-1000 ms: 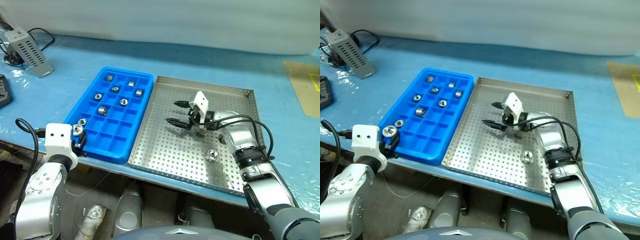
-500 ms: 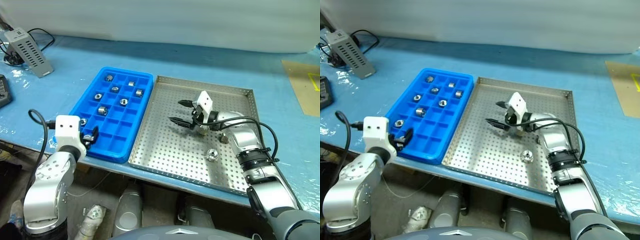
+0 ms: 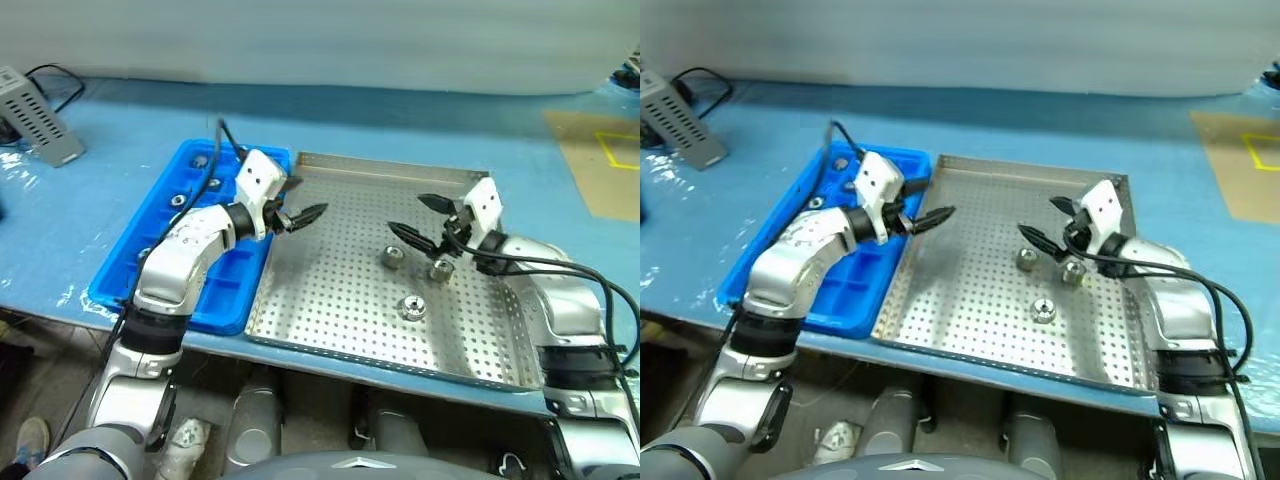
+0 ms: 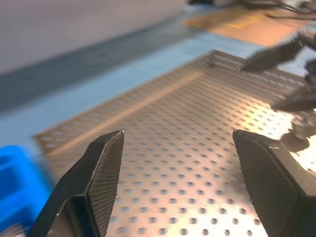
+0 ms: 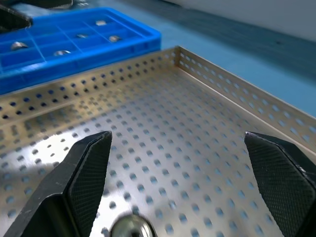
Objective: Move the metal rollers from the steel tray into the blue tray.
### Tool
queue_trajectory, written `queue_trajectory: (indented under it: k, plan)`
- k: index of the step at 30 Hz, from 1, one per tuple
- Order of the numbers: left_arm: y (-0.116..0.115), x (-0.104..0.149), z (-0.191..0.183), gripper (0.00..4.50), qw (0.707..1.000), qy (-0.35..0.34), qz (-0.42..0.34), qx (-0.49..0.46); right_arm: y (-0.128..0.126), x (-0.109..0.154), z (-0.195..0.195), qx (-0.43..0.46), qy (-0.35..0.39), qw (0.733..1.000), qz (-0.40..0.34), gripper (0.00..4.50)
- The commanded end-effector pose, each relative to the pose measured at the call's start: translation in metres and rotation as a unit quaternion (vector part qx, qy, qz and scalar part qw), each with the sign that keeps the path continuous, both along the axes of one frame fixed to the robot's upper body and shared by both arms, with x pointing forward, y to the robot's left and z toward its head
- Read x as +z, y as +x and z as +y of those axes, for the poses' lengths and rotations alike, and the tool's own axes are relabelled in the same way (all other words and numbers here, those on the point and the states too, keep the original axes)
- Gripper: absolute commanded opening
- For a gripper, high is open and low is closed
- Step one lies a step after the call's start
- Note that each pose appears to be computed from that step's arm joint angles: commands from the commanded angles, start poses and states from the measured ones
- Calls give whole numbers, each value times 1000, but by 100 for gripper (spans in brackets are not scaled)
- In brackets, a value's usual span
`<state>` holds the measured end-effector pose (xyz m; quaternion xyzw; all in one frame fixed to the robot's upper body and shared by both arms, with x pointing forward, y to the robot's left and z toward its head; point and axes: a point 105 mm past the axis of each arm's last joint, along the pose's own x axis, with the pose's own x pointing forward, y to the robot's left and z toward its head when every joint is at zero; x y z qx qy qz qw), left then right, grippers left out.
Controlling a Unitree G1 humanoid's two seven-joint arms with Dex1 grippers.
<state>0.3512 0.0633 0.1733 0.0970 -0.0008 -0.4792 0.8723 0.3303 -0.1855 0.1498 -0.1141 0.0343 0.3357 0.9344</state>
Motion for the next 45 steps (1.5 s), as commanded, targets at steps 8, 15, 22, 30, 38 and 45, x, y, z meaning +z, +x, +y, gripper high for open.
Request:
queue_trajectory:
  k: [8, 15, 22, 30, 38, 45]
  plan:
    - [12, -13, -55, 371, 986, 80, 1, -149, -37, 18, -34, -96, -3, 995, -27, 450]
    - [20, -20, -67, 371, 977, 111, -9, -182, -48, 15, -36, -109, -10, 994, -20, 450]
    - [27, -28, -84, 371, 977, 97, 17, -186, -51, 9, -37, -120, -18, 992, -14, 450]
    - [25, -46, -102, 371, 974, 106, 49, -194, -55, -3, -41, -143, -18, 990, -2, 450]
    - [20, -74, -110, 315, 974, 108, 94, -177, -59, -13, -43, -154, -27, 988, 6, 450]
    - [24, -70, -108, 173, 979, 72, 113, -155, -56, -13, -39, -150, -26, 988, 2, 450]
